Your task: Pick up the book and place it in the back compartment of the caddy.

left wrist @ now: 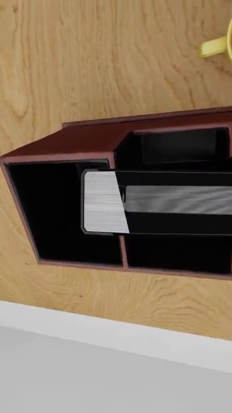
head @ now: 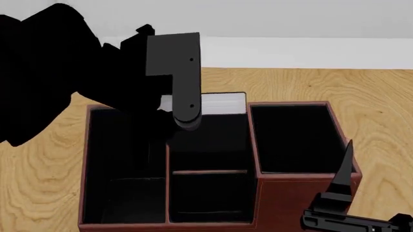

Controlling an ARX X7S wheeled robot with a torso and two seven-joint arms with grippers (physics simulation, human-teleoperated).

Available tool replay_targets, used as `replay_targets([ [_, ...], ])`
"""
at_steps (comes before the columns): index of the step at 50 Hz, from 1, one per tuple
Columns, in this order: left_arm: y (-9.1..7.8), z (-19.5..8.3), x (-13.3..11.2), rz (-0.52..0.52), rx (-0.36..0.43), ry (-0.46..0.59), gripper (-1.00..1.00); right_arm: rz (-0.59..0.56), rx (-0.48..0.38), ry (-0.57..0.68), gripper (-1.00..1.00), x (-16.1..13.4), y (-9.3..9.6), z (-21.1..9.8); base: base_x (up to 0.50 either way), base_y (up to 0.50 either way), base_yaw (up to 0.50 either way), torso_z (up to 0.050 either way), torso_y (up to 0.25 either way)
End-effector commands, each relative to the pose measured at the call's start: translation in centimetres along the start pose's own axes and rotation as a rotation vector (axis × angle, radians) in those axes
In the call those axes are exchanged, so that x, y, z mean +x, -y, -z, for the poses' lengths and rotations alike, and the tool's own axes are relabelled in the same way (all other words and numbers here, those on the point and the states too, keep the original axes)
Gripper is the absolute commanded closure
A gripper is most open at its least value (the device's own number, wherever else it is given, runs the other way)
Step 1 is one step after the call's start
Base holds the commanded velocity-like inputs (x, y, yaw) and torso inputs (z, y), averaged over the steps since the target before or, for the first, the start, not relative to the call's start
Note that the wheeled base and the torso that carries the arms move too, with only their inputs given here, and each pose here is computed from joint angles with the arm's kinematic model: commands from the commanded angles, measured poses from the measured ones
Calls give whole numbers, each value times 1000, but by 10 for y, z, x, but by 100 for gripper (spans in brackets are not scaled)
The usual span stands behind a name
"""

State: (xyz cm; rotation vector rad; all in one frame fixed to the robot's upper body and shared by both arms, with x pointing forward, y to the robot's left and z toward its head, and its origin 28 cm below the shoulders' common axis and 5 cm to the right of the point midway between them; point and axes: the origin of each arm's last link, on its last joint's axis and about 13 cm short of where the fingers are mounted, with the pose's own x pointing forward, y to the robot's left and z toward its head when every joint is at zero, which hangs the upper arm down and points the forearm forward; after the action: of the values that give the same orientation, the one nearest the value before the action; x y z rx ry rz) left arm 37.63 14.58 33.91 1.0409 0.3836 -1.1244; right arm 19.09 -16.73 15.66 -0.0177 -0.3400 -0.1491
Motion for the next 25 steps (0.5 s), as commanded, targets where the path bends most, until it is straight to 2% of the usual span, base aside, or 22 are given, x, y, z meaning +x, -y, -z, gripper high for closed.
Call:
replay_targets([
  [1,6,-1,0,-20,-4,4,100,-4,7,2,-100,0,0,-1,0,0,0,10,10],
  [25,15,7,17,25,-25,-3,100,-4,13,1,-100,0,1,1,0,0,0,0,1],
])
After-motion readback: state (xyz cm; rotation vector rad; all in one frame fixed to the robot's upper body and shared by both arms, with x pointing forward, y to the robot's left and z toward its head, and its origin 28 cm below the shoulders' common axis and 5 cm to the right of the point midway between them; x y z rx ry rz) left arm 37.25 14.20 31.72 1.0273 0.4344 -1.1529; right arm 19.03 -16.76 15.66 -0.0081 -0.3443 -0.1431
